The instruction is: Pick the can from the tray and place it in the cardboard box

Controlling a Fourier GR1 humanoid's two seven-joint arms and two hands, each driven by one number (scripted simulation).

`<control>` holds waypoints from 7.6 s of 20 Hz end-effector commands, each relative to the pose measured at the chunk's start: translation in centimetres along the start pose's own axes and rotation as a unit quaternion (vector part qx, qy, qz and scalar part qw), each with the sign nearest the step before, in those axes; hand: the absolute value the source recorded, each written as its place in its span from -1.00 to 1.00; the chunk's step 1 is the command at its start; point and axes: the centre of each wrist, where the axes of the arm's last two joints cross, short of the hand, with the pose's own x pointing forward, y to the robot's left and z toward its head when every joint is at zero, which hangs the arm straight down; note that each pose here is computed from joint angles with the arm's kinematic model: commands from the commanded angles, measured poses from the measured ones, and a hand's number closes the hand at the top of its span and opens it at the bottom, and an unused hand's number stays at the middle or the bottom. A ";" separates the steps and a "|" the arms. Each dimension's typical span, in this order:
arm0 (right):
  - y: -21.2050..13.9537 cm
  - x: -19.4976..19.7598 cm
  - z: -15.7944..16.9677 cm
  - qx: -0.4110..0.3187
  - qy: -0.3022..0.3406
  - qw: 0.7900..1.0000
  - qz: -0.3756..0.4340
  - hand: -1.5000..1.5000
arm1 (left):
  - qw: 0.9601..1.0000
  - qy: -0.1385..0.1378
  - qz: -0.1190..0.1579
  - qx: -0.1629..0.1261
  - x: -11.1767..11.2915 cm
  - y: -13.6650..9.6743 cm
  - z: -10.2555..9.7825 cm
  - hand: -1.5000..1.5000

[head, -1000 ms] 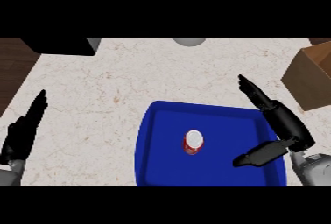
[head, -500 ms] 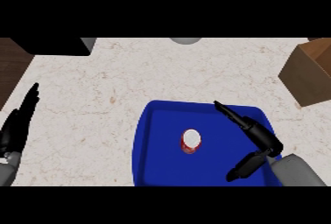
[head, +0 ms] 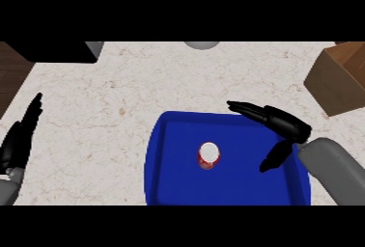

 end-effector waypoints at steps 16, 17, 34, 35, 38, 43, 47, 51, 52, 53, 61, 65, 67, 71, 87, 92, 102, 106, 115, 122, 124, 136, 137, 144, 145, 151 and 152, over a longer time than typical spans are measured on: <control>2.4 5.1 -11.4 0.222 0.119 0.957 0.146 -1.00 | 1.000 0.009 0.002 0.000 -0.1 -0.5 0.4 0.00; -0.6 4.9 -9.8 0.225 0.115 0.956 0.148 -1.00 | 1.000 0.013 0.008 0.003 0.4 -2.6 0.0 0.00; 3.8 6.7 -9.8 0.240 0.063 0.961 0.122 -1.00 | 1.000 0.006 0.000 0.006 1.2 1.3 -0.4 0.00; 4.8 5.4 -11.0 0.241 0.064 0.961 0.117 -1.00 | 1.000 0.007 -0.007 0.012 -0.6 1.5 0.1 0.00; 3.8 7.8 -8.9 0.247 0.046 0.961 0.117 -1.00 | 1.000 0.012 -0.004 0.008 -0.5 1.5 -0.4 0.00; 5.8 8.4 -9.8 0.267 0.086 0.949 0.145 -1.00 | 1.000 0.003 0.002 0.012 1.0 0.5 -0.5 0.00; 5.8 7.5 -10.1 0.264 0.115 0.944 0.161 -1.00 | 1.000 0.005 -0.007 0.008 -0.6 0.0 1.7 0.00; 7.3 8.7 -11.2 0.274 0.130 0.940 0.159 -1.00 | 1.000 0.002 0.000 0.006 1.3 1.2 1.5 0.00; 8.2 7.4 -10.4 0.274 0.133 0.939 0.159 -1.00 | 1.000 0.008 0.000 0.001 0.1 -1.9 0.5 0.00; 8.0 7.0 -12.4 0.264 0.137 0.941 0.159 -1.00 | 1.000 0.002 0.001 0.004 0.3 -1.7 1.1 0.00; 11.0 5.8 -12.8 0.148 0.083 0.958 0.233 1.00 | 1.000 0.000 0.000 0.010 -0.1 -0.8 0.3 0.00; 8.1 7.0 -12.4 0.097 0.074 0.958 0.260 1.00 | 1.000 0.006 -0.004 0.002 0.1 1.0 0.6 0.00; 2.0 0.8 -2.5 0.018 0.226 0.939 0.258 1.00 | 0.999 0.019 0.003 0.032 -0.8 1.4 0.8 0.00; -4.6 -2.7 10.7 -0.084 0.433 0.863 0.245 1.00 | 0.997 0.054 -0.002 0.060 -2.7 2.4 1.8 0.00; -16.6 2.8 34.1 -0.379 0.401 0.770 0.319 1.00 | 1.000 -0.003 0.006 0.004 -1.1 0.7 0.9 0.00; -17.9 1.8 31.7 -0.388 0.368 0.803 0.265 1.00 | 1.000 -0.001 0.002 -0.007 0.4 0.7 1.3 0.00; -24.3 2.3 21.9 -0.432 0.360 0.810 0.165 1.00 | 1.000 -0.012 -0.001 -0.002 0.3 -2.5 -0.5 0.00; -22.5 -0.1 19.1 -0.431 0.366 0.815 0.127 1.00 | 1.000 -0.016 0.003 0.001 1.7 -1.6 -0.9 0.00; -22.0 -1.1 14.5 -0.422 0.392 0.810 0.112 1.00 | 1.000 -0.025 0.000 -0.016 2.0 -1.4 -1.0 0.00; -19.9 -2.6 14.0 -0.425 0.449 0.783 0.069 -1.00 | 0.999 -0.027 0.010 -0.024 3.2 -1.7 -1.5 0.00; -19.7 -2.8 13.2 -0.435 0.452 0.779 0.028 -1.00 | 0.999 -0.038 0.006 -0.020 3.5 -1.4 -1.7 0.00; -19.5 -2.9 14.5 -0.526 0.344 0.778 0.025 -1.00 | 0.999 -0.029 0.014 -0.016 2.9 -2.3 -0.8 0.00; -20.5 -2.2 14.5 -0.542 0.332 0.771 0.028 -1.00 | 0.999 -0.034 0.004 -0.015 2.0 -2.8 -0.7 0.00; -21.5 -1.3 18.3 -0.620 0.278 0.734 -0.019 -1.00 | 1.000 -0.025 0.004 -0.004 2.5 -2.5 -1.0 0.00; -21.3 -1.0 20.5 -0.624 0.269 0.733 -0.027 -1.00 | 1.000 -0.023 -0.002 -0.010 0.9 -1.5 -0.6 0.00; -20.7 0.1 26.4 -0.646 0.268 0.713 -0.037 -1.00 | 1.000 -0.018 0.014 -0.003 0.9 -1.0 -0.6 0.00; -20.5 0.7 28.3 -0.645 0.267 0.715 -0.034 -1.00 | 1.000 -0.020 0.003 -0.005 1.5 -1.5 -0.5 0.00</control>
